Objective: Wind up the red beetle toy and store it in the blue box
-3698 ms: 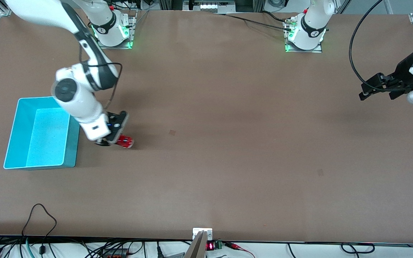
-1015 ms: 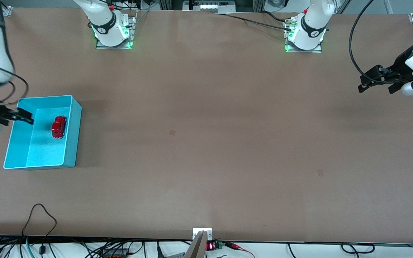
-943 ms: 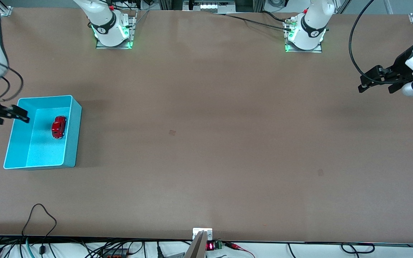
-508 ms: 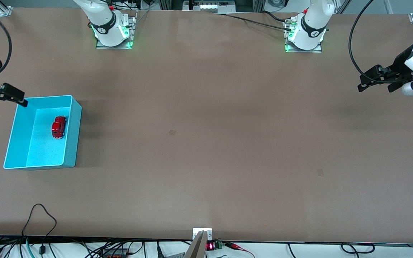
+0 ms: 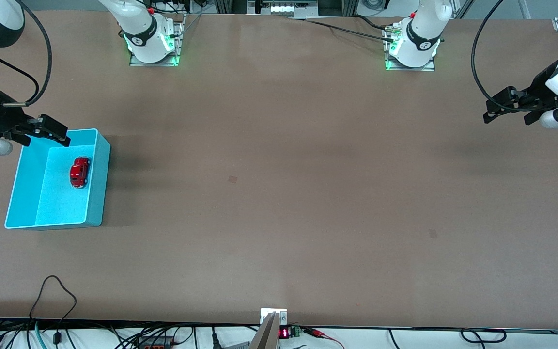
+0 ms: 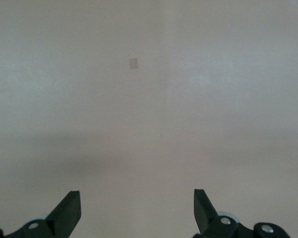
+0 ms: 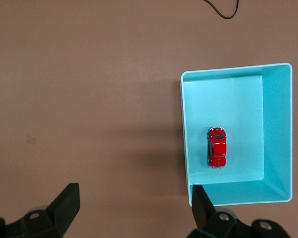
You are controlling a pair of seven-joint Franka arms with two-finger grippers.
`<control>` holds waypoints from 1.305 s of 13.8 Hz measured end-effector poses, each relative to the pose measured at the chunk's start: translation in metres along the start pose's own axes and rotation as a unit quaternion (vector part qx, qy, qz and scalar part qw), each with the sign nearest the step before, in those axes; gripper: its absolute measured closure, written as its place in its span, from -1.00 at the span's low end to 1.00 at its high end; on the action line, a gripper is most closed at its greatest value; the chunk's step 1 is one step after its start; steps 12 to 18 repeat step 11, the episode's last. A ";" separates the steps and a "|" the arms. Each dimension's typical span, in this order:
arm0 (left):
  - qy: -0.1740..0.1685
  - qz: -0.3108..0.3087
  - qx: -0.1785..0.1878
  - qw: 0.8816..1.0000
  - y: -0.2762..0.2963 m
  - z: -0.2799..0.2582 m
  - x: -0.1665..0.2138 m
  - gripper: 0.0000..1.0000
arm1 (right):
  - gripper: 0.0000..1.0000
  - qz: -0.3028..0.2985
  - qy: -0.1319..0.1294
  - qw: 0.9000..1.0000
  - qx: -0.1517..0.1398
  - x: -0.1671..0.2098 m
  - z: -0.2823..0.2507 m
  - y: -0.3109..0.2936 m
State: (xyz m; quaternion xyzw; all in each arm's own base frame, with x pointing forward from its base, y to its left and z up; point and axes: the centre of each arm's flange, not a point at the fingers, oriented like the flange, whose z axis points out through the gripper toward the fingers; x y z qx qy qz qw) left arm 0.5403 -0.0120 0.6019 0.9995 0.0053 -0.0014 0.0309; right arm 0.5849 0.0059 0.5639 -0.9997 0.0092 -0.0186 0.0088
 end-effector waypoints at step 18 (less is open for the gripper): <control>-0.001 -0.004 0.000 1.000 -0.002 0.001 0.000 -1.00 | -1.00 0.029 0.001 1.000 -0.007 -0.010 -0.045 0.038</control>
